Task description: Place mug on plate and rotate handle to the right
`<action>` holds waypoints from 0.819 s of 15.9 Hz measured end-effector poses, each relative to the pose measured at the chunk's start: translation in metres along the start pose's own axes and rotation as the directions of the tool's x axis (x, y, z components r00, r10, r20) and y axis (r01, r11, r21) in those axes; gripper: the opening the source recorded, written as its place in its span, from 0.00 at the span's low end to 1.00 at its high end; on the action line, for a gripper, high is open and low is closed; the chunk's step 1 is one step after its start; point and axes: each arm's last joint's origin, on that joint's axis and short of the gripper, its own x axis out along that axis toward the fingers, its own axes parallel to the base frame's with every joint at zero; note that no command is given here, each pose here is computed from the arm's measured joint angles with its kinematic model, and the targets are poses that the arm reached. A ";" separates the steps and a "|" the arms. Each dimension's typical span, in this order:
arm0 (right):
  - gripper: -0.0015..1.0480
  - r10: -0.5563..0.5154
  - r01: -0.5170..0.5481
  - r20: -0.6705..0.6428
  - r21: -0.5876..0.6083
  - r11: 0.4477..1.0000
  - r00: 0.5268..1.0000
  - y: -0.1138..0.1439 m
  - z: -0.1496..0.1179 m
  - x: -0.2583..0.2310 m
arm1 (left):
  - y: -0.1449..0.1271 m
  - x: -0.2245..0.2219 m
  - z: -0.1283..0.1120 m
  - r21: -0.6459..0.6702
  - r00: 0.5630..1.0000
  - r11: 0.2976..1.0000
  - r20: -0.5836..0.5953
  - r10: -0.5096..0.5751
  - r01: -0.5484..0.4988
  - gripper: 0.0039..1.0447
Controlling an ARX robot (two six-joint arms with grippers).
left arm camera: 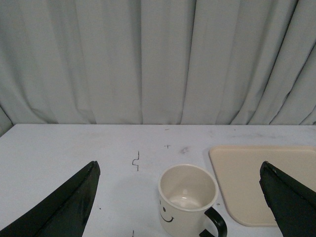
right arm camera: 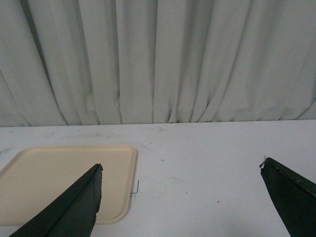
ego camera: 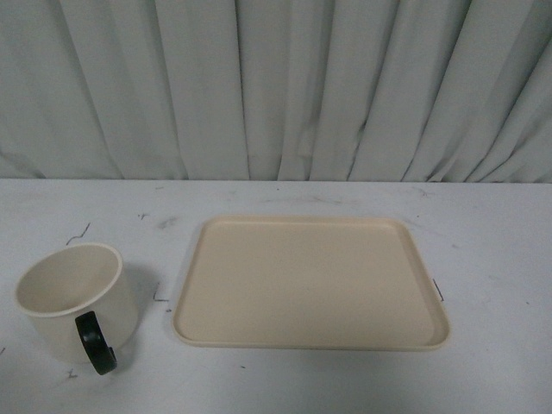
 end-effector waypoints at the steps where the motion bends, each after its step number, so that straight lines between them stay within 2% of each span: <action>1: 0.94 0.000 0.000 0.000 0.000 1.000 1.000 0.000 0.000 0.000 | 0.000 0.000 0.000 0.000 1.000 1.000 0.000 0.000 0.000 0.94; 13: 0.94 0.000 0.000 0.000 0.000 1.000 1.000 0.000 0.000 0.000 | 0.000 0.000 0.000 0.000 1.000 1.000 0.000 0.000 0.000 0.94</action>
